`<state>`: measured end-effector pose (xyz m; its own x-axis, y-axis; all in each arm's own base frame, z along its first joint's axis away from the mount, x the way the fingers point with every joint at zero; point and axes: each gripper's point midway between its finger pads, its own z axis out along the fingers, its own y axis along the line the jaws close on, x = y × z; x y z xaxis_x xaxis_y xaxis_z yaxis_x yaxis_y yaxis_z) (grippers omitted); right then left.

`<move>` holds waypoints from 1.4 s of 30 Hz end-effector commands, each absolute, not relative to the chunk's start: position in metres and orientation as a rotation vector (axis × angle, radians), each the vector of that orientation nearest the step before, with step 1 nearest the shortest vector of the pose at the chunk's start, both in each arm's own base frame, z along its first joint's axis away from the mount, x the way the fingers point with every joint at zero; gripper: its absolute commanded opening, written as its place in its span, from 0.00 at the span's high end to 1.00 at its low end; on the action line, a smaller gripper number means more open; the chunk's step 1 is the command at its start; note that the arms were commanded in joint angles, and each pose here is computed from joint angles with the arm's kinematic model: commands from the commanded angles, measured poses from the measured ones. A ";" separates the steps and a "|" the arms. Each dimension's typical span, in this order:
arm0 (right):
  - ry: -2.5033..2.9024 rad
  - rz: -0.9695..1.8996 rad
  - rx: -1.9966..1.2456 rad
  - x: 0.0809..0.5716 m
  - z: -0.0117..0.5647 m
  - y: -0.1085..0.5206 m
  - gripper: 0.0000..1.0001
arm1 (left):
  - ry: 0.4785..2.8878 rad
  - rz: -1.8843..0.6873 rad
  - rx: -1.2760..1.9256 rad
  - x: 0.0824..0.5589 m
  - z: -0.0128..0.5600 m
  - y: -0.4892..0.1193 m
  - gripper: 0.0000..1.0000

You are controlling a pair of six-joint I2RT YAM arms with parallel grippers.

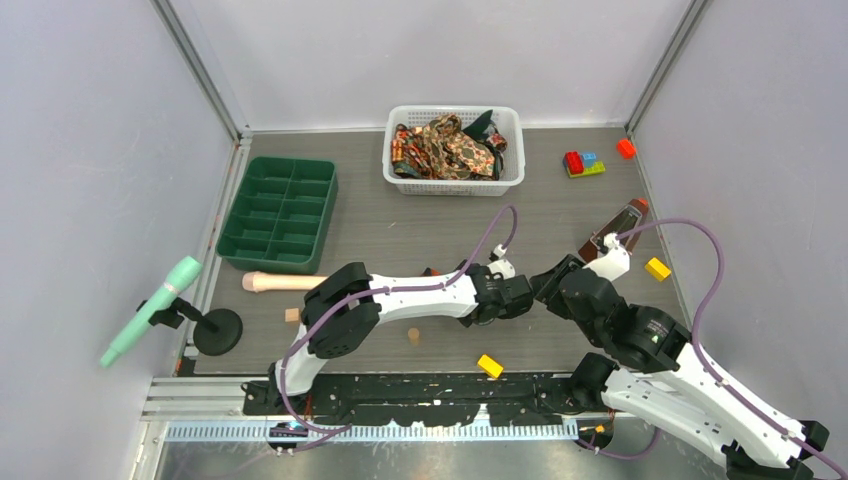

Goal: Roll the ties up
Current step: Roll the tie at the center of the board.

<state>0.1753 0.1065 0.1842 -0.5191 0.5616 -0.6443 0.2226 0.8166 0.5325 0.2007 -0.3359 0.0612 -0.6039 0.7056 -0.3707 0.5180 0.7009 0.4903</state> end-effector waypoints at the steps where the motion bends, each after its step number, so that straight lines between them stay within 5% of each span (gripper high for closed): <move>1: 2.099 0.535 0.599 0.178 0.185 0.113 0.52 | 2.351 0.304 0.896 0.196 0.061 -0.365 0.43; 21: 2.109 0.538 0.595 0.176 0.182 0.113 0.52 | 2.333 0.266 0.916 0.200 0.054 -0.378 0.69; 42: 2.016 0.257 0.713 0.176 0.209 0.056 0.50 | 2.296 0.250 0.872 0.206 0.072 -0.372 0.63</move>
